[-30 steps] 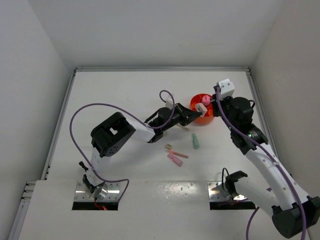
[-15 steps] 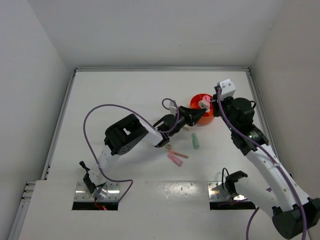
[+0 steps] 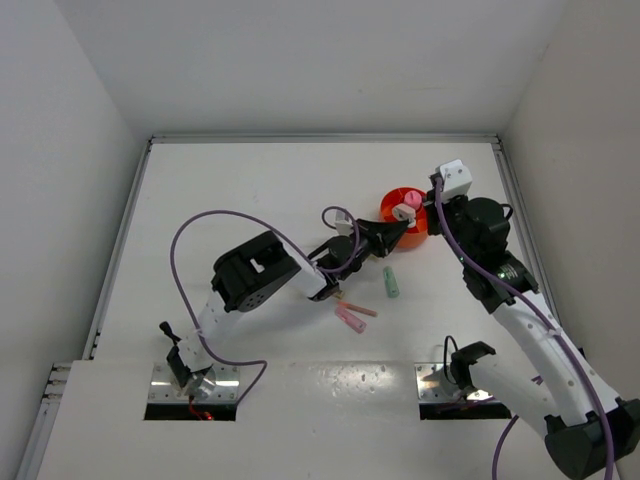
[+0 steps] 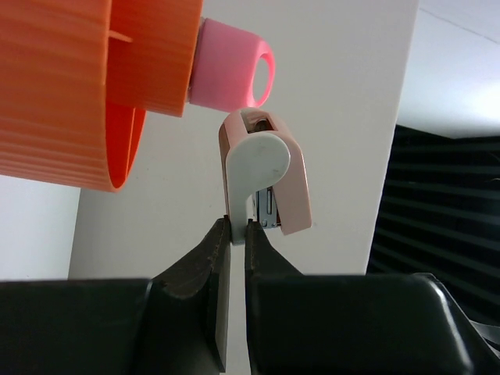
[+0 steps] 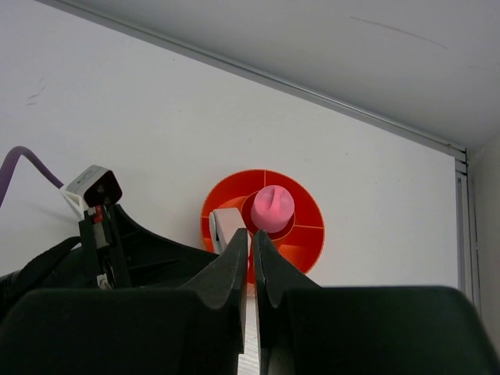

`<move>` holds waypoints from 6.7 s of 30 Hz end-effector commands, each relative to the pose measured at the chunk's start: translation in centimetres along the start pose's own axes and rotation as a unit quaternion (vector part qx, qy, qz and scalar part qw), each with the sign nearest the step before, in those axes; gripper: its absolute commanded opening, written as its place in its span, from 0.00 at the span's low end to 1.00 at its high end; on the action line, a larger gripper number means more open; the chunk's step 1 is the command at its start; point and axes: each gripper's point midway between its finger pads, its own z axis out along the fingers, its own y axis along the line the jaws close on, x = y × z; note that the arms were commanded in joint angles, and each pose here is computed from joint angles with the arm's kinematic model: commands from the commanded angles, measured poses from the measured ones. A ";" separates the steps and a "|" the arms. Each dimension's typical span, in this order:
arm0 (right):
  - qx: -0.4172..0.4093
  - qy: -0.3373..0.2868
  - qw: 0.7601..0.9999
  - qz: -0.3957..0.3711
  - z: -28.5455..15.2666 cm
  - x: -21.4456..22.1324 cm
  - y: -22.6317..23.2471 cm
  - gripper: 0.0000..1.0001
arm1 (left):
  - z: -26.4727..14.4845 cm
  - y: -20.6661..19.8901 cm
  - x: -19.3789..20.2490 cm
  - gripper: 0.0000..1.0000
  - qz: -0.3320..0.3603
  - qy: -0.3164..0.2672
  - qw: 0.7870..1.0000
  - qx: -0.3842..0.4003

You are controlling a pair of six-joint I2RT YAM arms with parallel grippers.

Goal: Sort the stationery into containers
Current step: Place the stapler in the storage box, then pick up the pen from the center of the board, then place the pen in the storage box.

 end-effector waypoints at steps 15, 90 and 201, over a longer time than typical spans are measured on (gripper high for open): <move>0.014 -0.033 0.999 0.001 -0.1 -1.6 -0.7 0.06 | -1.0 -5.5 2.5 0.00 -0.071 0.034 0.988 0.136; -0.410 0.326 0.849 -0.070 9.1 12.0 17.0 0.46 | -32.7 -17.7 -21.8 0.16 0.558 -0.279 0.642 -0.446; -0.042 0.003 0.998 -0.049 16.3 3.9 4.1 0.01 | -31.7 -14.2 -21.7 0.82 0.584 -0.134 0.690 -0.405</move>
